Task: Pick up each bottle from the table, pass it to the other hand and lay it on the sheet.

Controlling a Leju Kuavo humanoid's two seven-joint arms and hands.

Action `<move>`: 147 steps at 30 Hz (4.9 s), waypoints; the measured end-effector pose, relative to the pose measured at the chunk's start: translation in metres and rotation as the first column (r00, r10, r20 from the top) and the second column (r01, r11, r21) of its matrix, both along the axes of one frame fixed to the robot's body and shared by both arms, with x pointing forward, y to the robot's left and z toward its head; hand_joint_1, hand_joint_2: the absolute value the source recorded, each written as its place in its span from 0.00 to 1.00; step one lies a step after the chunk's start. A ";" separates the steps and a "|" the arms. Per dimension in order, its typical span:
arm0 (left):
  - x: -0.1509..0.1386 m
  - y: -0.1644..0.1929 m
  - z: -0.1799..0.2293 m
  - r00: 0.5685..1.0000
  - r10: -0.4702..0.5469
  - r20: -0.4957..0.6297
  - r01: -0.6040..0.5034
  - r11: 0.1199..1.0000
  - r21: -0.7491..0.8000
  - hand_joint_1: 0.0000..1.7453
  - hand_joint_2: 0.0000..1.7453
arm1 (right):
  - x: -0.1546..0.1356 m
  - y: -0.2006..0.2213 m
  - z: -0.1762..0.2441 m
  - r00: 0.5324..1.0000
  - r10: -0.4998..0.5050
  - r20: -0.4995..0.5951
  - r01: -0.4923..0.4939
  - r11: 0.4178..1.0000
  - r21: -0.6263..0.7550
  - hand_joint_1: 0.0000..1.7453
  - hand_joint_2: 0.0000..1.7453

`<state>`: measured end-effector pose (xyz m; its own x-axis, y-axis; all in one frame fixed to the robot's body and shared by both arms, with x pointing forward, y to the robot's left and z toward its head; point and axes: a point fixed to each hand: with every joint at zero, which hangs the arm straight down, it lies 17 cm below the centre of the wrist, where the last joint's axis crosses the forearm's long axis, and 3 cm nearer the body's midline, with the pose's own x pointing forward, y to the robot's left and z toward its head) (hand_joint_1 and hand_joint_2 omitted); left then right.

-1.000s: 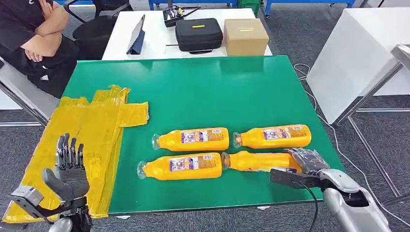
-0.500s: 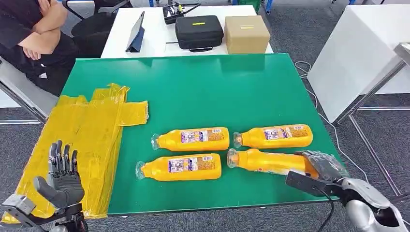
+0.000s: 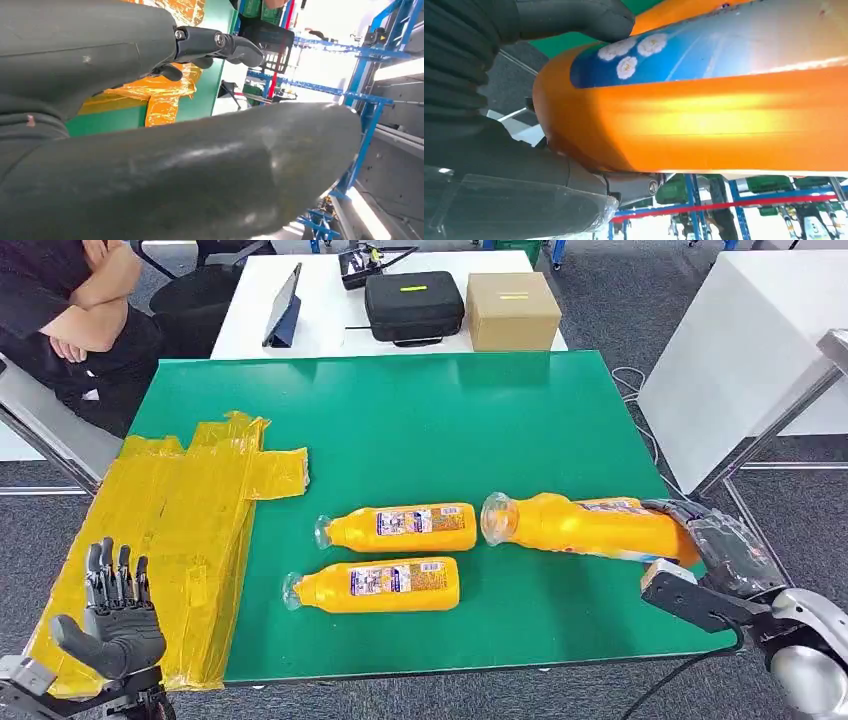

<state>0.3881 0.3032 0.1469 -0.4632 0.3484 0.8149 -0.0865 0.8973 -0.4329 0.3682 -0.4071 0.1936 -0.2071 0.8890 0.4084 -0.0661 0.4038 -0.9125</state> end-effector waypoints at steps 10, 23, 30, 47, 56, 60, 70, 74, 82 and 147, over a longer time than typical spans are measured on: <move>0.007 -0.032 0.003 0.997 -0.082 -0.015 0.082 0.997 0.009 0.00 1.00 | 0.034 0.027 0.032 0.984 -0.014 0.177 -0.009 0.992 0.127 1.00 1.00; 0.064 -0.144 0.056 0.949 -0.313 0.040 0.313 0.950 0.016 0.00 1.00 | 0.150 0.295 0.071 0.965 0.081 0.248 -0.226 0.738 0.636 1.00 1.00; 0.065 -0.150 0.051 0.947 -0.321 0.023 0.320 0.947 0.019 0.00 1.00 | 0.148 0.321 0.069 0.966 0.108 0.235 -0.240 0.714 0.657 1.00 1.00; 0.080 -0.143 0.074 0.949 -0.314 0.040 0.314 0.949 0.007 0.00 1.00 | 0.093 0.473 0.002 0.939 0.342 0.040 -0.315 0.805 0.503 1.00 1.00; 0.071 -0.128 0.070 0.953 -0.302 0.032 0.302 0.953 0.000 0.00 1.00 | 0.060 0.518 -0.051 0.902 0.419 -0.103 -0.359 0.860 0.363 1.00 1.00; 0.069 -0.126 0.064 0.954 -0.298 0.019 0.298 0.955 -0.003 0.00 1.00 | 0.058 0.521 -0.058 0.896 0.428 -0.117 -0.369 0.866 0.339 1.00 1.00; 0.069 -0.124 0.062 0.955 -0.298 0.014 0.298 0.955 0.002 0.00 1.00 | 0.059 0.523 -0.063 0.894 0.429 -0.128 -0.374 0.873 0.312 1.00 1.00; 0.070 -0.124 0.063 0.952 -0.305 0.019 0.305 0.952 -0.008 0.91 1.00 | 0.062 0.521 -0.062 0.900 0.418 -0.122 -0.374 0.887 0.272 1.00 1.00; 0.075 -0.133 0.067 0.939 -0.341 0.038 0.342 0.940 -0.010 1.00 1.00 | 0.072 0.512 -0.060 0.913 0.394 -0.104 -0.363 0.902 0.233 1.00 1.00; 0.109 -0.023 -0.036 0.899 0.381 0.218 -0.113 -0.280 0.953 0.00 0.00 | 0.040 0.331 0.055 0.918 0.186 0.349 -0.372 0.706 0.602 0.00 0.00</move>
<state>0.4973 0.2801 0.1105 -0.1101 -0.9920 0.0612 -0.3626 0.0974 0.9268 0.4081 -0.0761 0.2484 -0.5758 0.3105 0.7564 -0.0885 0.8960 -0.4352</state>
